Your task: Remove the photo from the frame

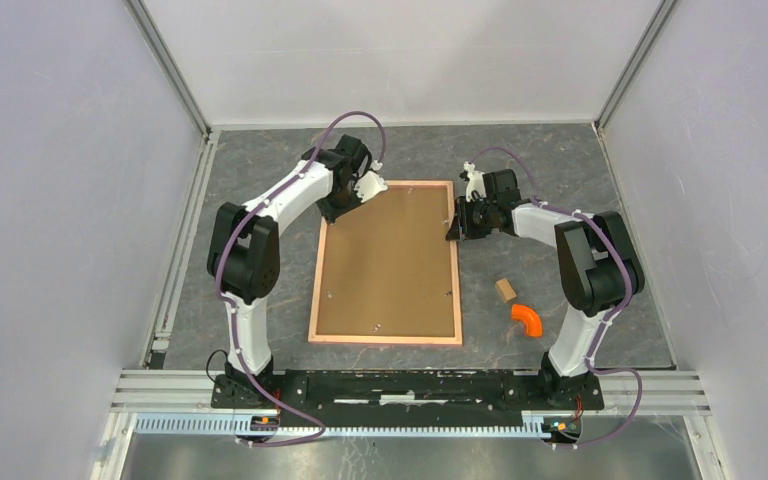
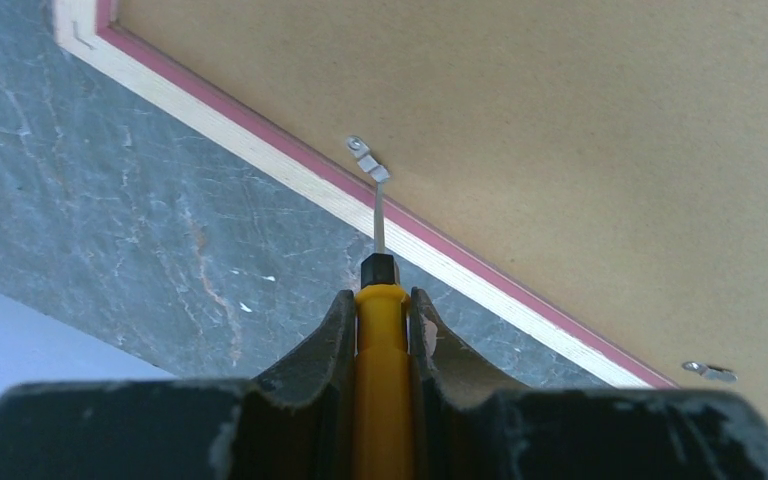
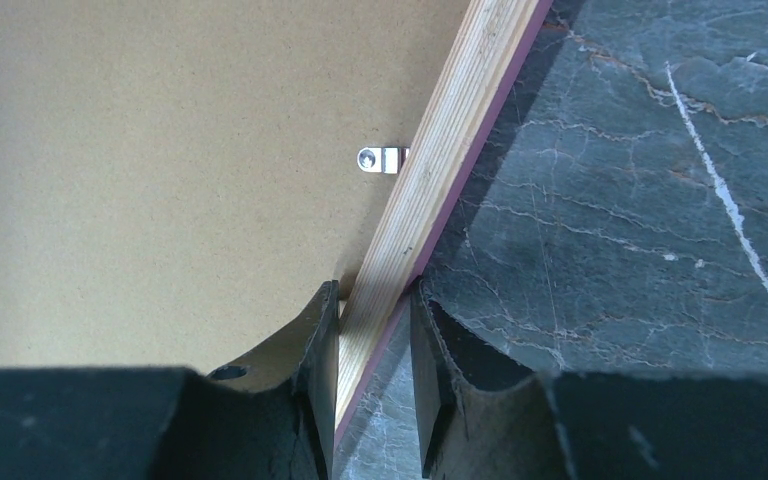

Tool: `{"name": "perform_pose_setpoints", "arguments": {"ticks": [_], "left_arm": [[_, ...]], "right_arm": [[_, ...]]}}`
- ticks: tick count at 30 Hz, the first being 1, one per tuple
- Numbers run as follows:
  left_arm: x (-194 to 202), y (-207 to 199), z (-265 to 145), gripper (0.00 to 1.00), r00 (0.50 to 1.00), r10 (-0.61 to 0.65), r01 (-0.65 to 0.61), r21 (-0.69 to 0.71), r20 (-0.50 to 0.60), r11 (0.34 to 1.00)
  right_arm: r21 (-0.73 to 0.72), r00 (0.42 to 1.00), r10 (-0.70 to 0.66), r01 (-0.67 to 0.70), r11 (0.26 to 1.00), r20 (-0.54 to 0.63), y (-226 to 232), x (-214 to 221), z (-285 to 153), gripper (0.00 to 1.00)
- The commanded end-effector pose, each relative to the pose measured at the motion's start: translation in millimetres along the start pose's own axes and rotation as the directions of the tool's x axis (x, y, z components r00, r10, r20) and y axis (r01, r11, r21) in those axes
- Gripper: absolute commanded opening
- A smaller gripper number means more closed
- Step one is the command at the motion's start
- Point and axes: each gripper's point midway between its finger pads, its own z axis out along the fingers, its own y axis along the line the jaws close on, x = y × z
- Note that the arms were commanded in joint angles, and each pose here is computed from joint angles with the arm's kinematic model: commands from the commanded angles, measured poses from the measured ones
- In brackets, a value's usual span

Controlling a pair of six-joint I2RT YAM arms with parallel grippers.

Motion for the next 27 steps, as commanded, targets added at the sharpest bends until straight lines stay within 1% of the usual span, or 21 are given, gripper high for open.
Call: {"name": "perform_pose_setpoints", "arguments": {"ticks": [1, 7, 10, 17, 27], "left_arm": [[-11, -26, -11, 0.02, 0.999, 0.007, -0.012, 0.119, 0.044, 0.993], [-19, -23, -7, 0.02, 0.997, -0.027, 0.019, 0.105, 0.077, 0.994], [-21, -16, -8, 0.02, 0.997, -0.027, 0.021, 0.077, 0.069, 0.997], [-20, 2, -31, 0.02, 0.997, -0.006, 0.006, -0.006, 0.076, 1.000], [-11, 11, -20, 0.02, 1.000, -0.007, 0.007, -0.053, 0.008, 0.999]], "right_arm": [[0.001, 0.997, 0.015, -0.015, 1.000, -0.070, -5, 25, 9, 0.12], [-0.003, 0.997, 0.016, -0.017, 1.000, -0.069, -4, 25, 9, 0.10], [0.000, 0.997, 0.015, -0.015, 1.000, -0.069, -5, 25, 9, 0.10], [0.000, 0.997, 0.017, -0.017, 1.000, -0.073, -5, 26, 10, 0.09], [-0.001, 0.997, 0.015, -0.015, 1.000, -0.071, -5, 25, 10, 0.08]]}}
